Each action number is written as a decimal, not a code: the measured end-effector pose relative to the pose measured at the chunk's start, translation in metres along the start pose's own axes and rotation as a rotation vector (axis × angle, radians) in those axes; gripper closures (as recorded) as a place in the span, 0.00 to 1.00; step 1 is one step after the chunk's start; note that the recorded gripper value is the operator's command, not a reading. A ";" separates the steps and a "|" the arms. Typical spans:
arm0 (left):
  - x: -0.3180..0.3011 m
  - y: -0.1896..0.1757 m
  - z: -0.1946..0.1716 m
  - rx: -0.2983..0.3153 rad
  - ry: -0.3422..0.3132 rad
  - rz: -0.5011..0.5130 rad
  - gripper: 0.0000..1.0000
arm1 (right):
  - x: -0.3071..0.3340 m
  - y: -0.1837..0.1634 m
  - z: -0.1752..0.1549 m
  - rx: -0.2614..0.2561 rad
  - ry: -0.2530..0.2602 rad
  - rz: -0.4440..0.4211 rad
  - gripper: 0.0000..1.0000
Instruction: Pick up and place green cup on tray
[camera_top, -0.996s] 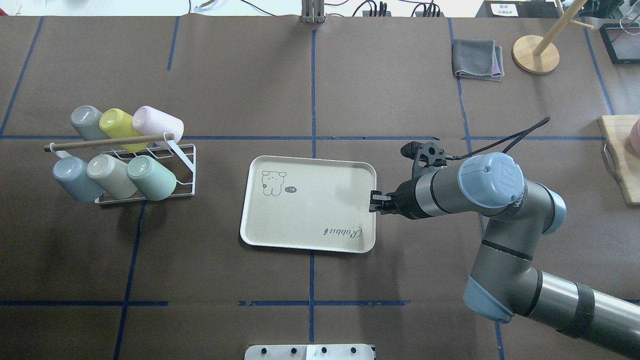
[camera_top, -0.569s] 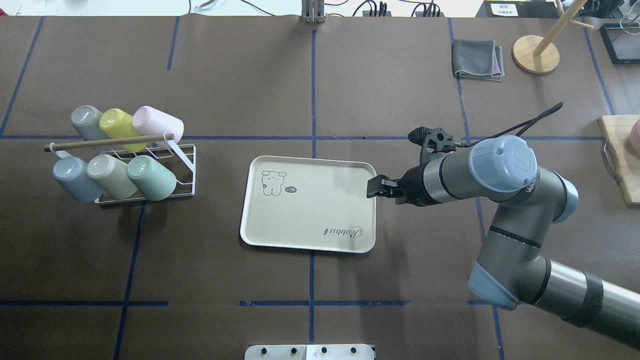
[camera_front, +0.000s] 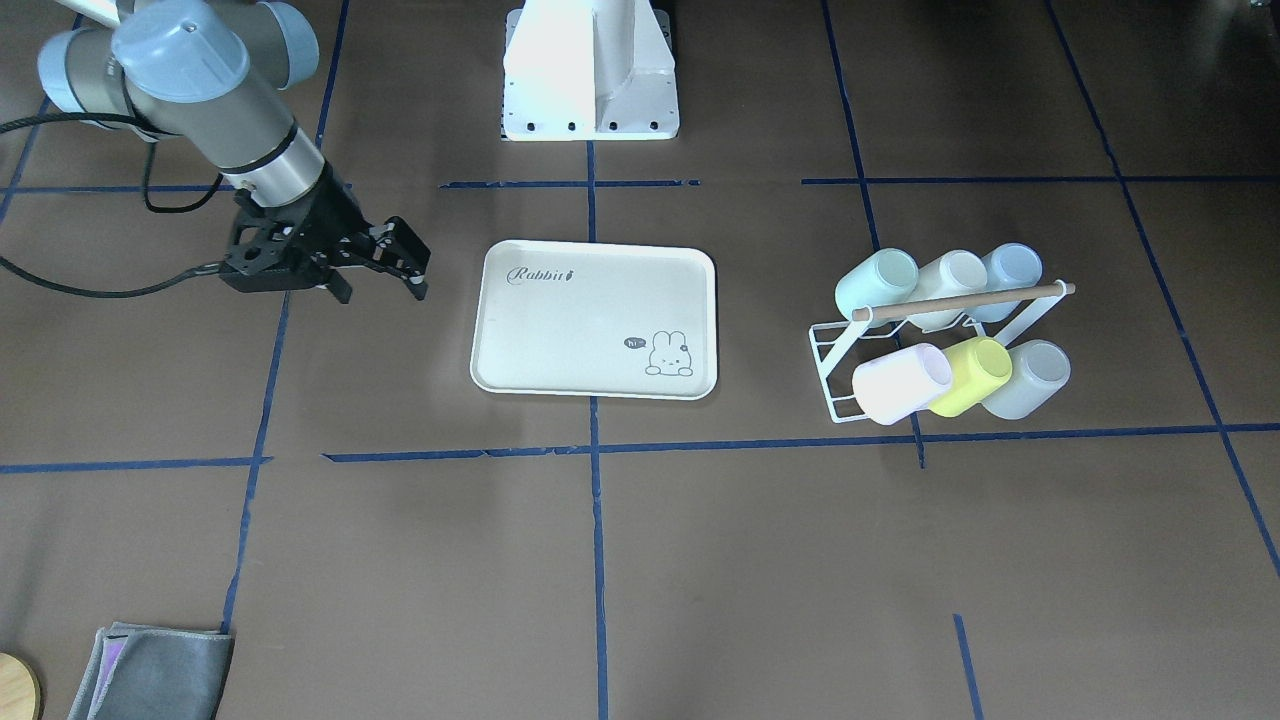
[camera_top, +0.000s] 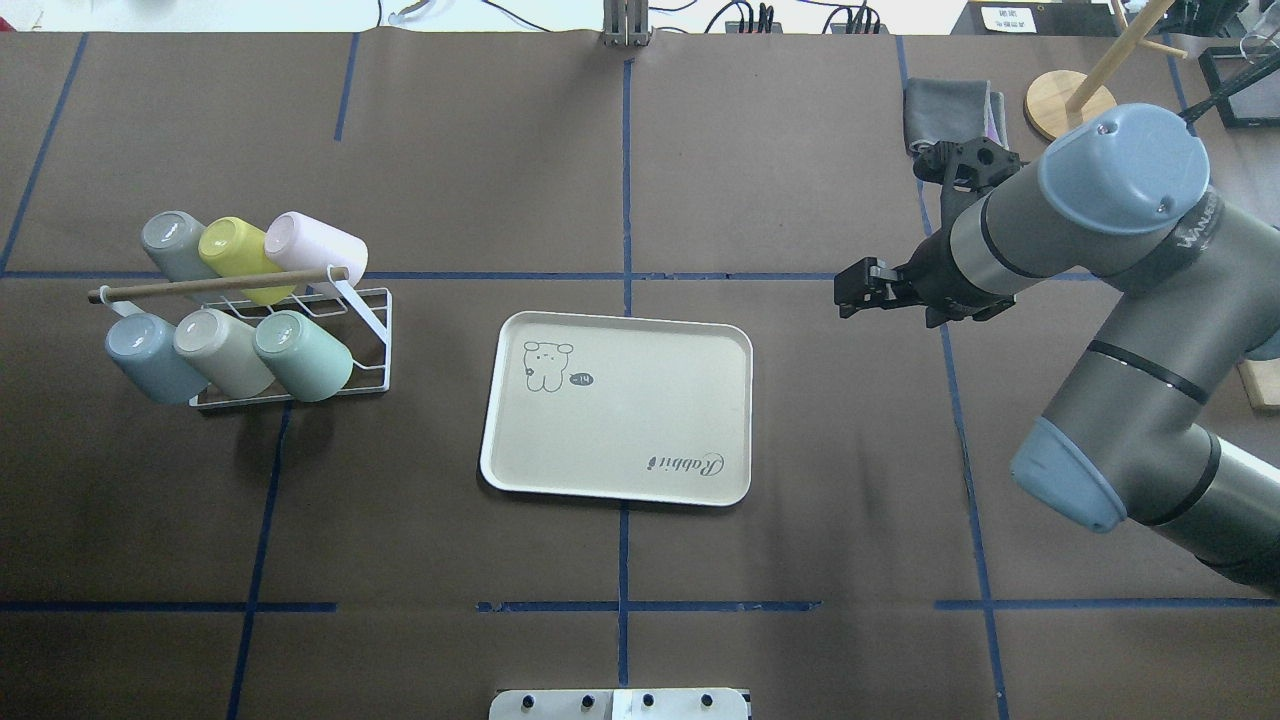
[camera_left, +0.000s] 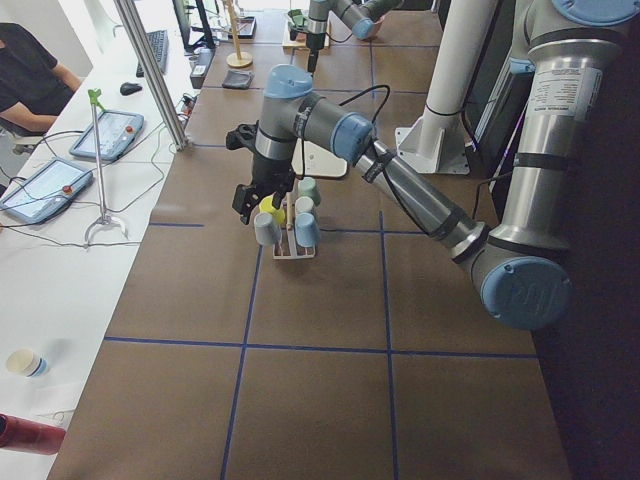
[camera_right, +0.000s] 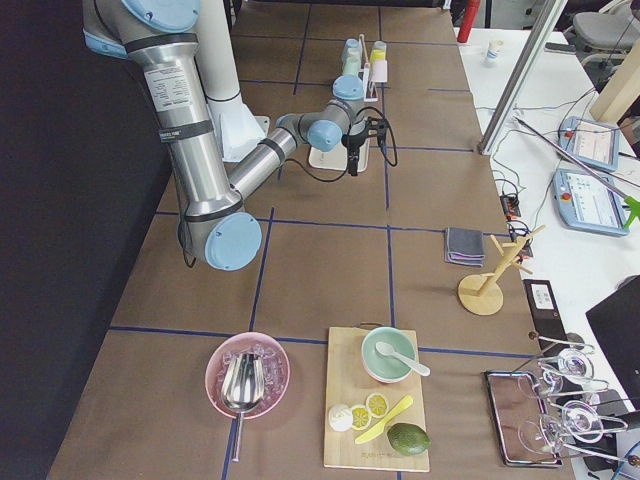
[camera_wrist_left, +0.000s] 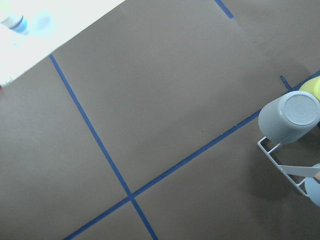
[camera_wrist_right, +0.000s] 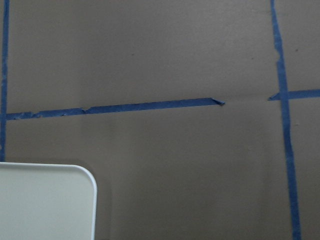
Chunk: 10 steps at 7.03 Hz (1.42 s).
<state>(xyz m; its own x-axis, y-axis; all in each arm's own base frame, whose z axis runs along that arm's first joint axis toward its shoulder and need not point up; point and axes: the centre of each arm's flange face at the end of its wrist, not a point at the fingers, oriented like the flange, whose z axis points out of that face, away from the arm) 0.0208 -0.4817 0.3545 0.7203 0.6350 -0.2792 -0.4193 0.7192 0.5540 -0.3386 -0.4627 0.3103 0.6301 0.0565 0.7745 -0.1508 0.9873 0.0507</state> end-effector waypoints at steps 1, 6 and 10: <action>0.027 -0.018 -0.004 -0.011 0.010 0.051 0.00 | 0.014 -0.008 -0.005 0.005 0.027 -0.005 0.00; 0.218 -0.079 0.001 -0.235 -0.435 0.579 0.00 | 0.151 -0.043 -0.032 -0.039 0.093 -0.127 0.00; 0.372 -0.081 0.045 -0.417 -0.633 1.251 0.00 | 0.186 -0.040 -0.029 -0.082 0.094 -0.145 0.00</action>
<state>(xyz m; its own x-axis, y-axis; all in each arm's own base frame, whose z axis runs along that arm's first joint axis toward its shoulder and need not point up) 0.3475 -0.3168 0.2408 -0.1552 0.7450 0.6488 -0.9875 -0.0994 -0.1220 -0.1932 -0.4869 0.4342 0.7094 -0.0778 0.7005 0.0072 0.9946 0.1032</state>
